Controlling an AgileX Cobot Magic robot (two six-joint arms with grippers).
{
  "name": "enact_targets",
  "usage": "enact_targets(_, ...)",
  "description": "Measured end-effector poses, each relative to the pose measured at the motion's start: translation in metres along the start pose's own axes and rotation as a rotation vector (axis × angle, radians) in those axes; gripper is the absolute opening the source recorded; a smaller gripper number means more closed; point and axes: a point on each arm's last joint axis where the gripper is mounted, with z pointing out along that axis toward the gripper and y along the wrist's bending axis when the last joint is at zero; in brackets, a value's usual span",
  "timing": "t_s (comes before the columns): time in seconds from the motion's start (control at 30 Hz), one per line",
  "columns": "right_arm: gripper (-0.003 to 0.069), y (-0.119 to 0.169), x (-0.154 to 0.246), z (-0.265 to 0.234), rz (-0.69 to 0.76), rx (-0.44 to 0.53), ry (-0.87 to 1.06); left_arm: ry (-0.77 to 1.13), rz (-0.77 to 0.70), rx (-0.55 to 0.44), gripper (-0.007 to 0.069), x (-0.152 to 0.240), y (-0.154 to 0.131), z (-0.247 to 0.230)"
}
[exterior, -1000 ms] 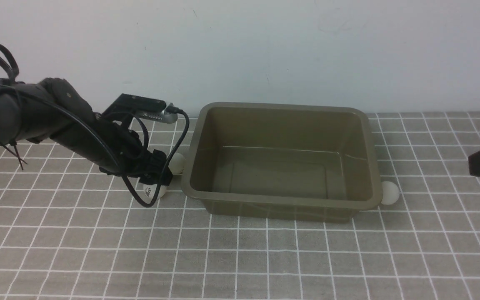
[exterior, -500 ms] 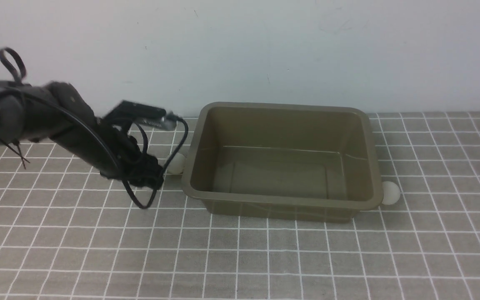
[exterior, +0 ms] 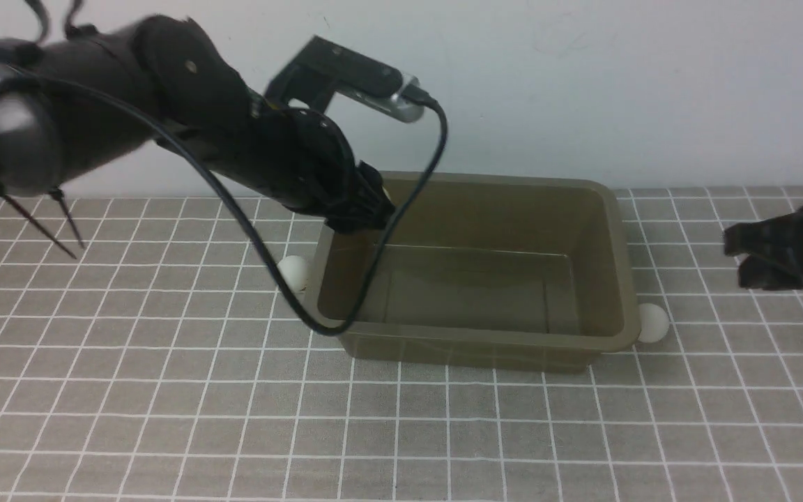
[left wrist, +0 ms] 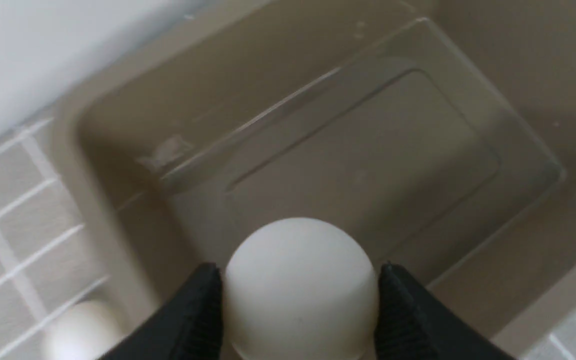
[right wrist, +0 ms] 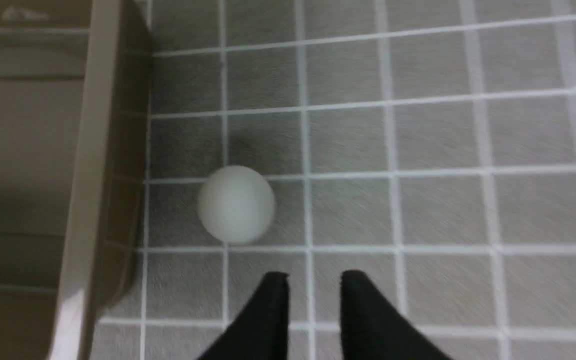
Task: Put the table tennis balls into the box on the grey coffee tablecloth.
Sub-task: 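Drop the ball into the bin, then reach for and grasp a ping pong ball on the table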
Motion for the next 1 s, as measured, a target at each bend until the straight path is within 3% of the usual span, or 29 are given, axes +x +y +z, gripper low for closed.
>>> enact_targets(0.1, 0.0335, 0.008, -0.012, 0.045, -0.014, -0.022, 0.088, 0.052, -0.074, 0.018, 0.0419, 0.010, -0.006, 0.031)
enact_targets(0.13, 0.0345, 0.008, -0.011, 0.048, -0.013, -0.022, 0.099, 0.055, -0.080, 0.018, 0.0428, 0.010, -0.006, 0.033)
enact_targets(0.17, 0.0442, 0.011, -0.014, 0.069, -0.020, -0.026, 0.154, 0.086, -0.120, 0.021, 0.0536, 0.016, -0.005, 0.042)
enact_targets(0.23, 0.0507, 0.012, -0.014, 0.083, -0.018, -0.027, 0.187, 0.111, -0.137, 0.021, 0.0629, 0.019, -0.004, 0.044)
enact_targets(0.37, 0.0571, 0.013, -0.014, 0.099, -0.002, -0.037, 0.213, 0.116, -0.156, 0.009, 0.0680, 0.015, 0.002, 0.037)
enact_targets(0.47, 0.0578, 0.014, -0.012, 0.109, 0.017, -0.050, 0.217, 0.095, -0.214, -0.041, 0.0670, 0.006, 0.022, 0.015)
enact_targets(0.57, 0.0538, 0.014, -0.010, 0.119, 0.033, -0.068, 0.228, 0.046, -0.324, -0.124, 0.0541, 0.000, 0.052, -0.015)
enact_targets(0.7, 0.0346, 0.013, -0.007, 0.127, 0.021, -0.070, 0.245, 0.034, -0.464, -0.206, 0.0218, 0.010, 0.094, -0.041)
enact_targets(0.8, 0.0360, 0.008, -0.009, 0.126, 0.018, -0.061, 0.242, 0.056, -0.529, -0.255, 0.0041, 0.025, 0.125, -0.054)
enact_targets(0.93, 0.0360, -0.009, -0.024, 0.097, 0.084, -0.046, 0.203, 0.119, -0.526, -0.263, -0.0001, 0.040, 0.142, -0.051)
enact_targets(1.0, 0.0360, -0.009, -0.041, 0.059, 0.119, -0.075, 0.123, 0.153, -0.487, -0.248, 0.0000, 0.044, 0.143, -0.041)
